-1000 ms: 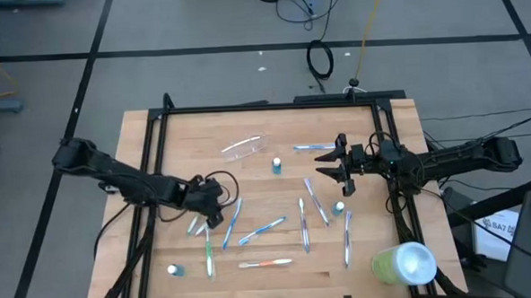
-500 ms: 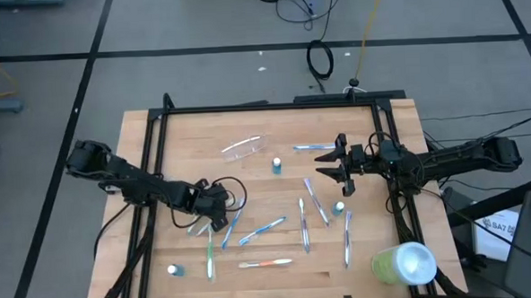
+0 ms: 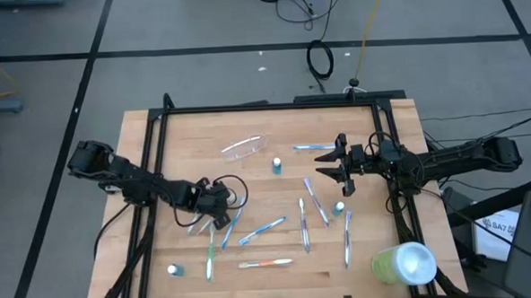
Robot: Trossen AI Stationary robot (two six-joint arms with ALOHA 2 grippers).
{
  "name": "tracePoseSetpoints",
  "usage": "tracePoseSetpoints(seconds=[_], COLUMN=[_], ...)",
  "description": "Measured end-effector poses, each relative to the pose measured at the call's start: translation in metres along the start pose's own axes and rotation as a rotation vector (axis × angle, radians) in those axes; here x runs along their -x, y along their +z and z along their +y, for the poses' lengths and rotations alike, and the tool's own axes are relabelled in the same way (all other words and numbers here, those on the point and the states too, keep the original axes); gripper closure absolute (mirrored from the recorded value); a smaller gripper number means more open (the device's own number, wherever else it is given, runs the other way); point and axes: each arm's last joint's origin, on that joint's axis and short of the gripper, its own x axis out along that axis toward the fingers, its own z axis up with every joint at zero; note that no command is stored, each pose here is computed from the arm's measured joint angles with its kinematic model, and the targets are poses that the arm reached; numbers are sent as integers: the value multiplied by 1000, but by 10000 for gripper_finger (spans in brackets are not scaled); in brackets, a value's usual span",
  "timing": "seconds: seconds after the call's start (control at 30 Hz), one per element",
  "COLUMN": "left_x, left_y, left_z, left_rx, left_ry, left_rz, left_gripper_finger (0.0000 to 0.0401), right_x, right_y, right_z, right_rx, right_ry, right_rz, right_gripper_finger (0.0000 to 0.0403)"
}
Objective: Pick & Place toothbrushing station
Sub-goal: Put the top orange toothbrush into the transparent organizer
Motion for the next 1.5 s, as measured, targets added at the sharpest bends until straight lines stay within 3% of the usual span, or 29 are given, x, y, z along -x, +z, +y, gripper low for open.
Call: tracePoseSetpoints(seconds=[0.23, 0.47, 0.63, 0.77, 1.0, 1.23, 1.5], left_x=[-4, 15, 56, 94, 141, 134, 95], left_y=[11, 36, 63, 81, 102, 114, 114], left_z=[9, 9, 12, 17, 24, 37, 68], left_rx=[72, 164, 178, 191, 120, 126, 279], left_ry=[15, -12, 56, 130, 206, 301, 416], left_rz=[-45, -176, -449, -745, -1062, -1079, -1148], left_gripper_finger=[390, 374, 393, 380, 392, 394, 394], right_x=[0, 0, 0, 0, 0, 0, 0], right_y=[0, 0, 0, 0, 0, 0, 0], right_z=[0, 0, 0, 0, 0, 0, 0], right_rx=[0, 0, 0, 0, 0, 1, 0], right_ry=[0, 0, 0, 0, -1, -4, -3], right_rz=[0, 0, -1, -1, 0, 0, 0], right_gripper_finger=[268, 268, 268, 268, 268, 268, 268])
